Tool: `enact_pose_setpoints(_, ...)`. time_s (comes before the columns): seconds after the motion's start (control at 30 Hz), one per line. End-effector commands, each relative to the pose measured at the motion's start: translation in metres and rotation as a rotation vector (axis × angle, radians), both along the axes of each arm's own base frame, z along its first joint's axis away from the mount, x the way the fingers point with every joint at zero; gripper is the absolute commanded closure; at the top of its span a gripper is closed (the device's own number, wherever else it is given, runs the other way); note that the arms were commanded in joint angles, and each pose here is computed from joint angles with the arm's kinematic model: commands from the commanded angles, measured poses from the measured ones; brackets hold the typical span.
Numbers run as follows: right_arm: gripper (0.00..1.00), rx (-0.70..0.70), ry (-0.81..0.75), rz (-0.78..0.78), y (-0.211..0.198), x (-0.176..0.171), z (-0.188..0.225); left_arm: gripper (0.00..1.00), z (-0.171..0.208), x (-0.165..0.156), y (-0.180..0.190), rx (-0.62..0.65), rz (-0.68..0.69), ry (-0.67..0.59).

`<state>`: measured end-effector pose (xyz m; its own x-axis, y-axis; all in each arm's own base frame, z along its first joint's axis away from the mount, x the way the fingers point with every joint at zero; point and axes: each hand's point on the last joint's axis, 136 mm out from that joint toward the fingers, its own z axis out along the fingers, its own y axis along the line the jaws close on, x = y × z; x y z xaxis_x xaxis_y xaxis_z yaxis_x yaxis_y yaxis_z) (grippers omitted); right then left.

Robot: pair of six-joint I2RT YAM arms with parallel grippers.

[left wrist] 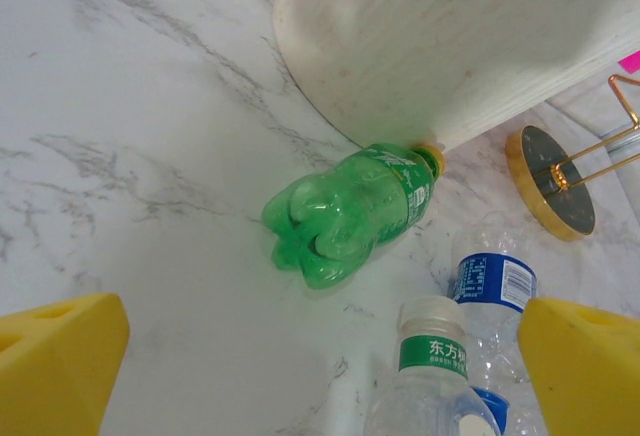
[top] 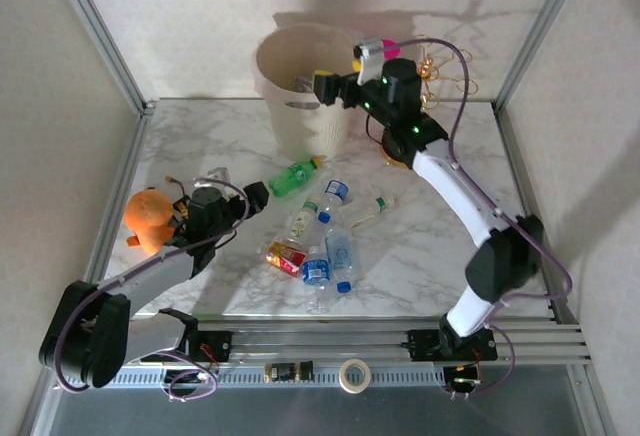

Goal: Put the plastic bottles in the bin

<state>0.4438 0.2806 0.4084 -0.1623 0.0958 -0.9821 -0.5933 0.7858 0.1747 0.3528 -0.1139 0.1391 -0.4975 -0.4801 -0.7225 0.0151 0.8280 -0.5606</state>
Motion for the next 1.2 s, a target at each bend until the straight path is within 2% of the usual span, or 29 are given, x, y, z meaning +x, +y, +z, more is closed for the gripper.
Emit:
enact_pose_setpoints(0.0, 0.01, 0.005, -0.019, -0.035, -0.017, -0.022, -0.008, 0.0, 0.006, 0.012, -0.015, 0.038, -0.065, 0.008)
enact_pose_setpoints(0.17, 0.01, 0.035, 0.036, -0.094, -0.047, -0.056, -0.047, 0.0, 0.005, 0.033, -0.034, 0.096, -0.108, 0.026)
enact_pose_setpoints(0.57, 0.01, 0.073, 0.239, -0.26, -0.095, -0.091, -0.154, 0.0, -0.048, 0.074, -0.056, 0.285, -0.196, 0.197)
enact_pose_setpoints(0.83, 0.01, 0.058, 0.273, -0.266, -0.094, -0.089, -0.169, 0.0, -0.078, 0.101, -0.068, 0.392, -0.263, 0.291)
enact_pose_setpoints(1.17, 0.01, 0.038, 0.278, -0.272, -0.095, -0.089, -0.177, 0.0, -0.1, 0.107, -0.088, 0.378, -0.32, 0.344)
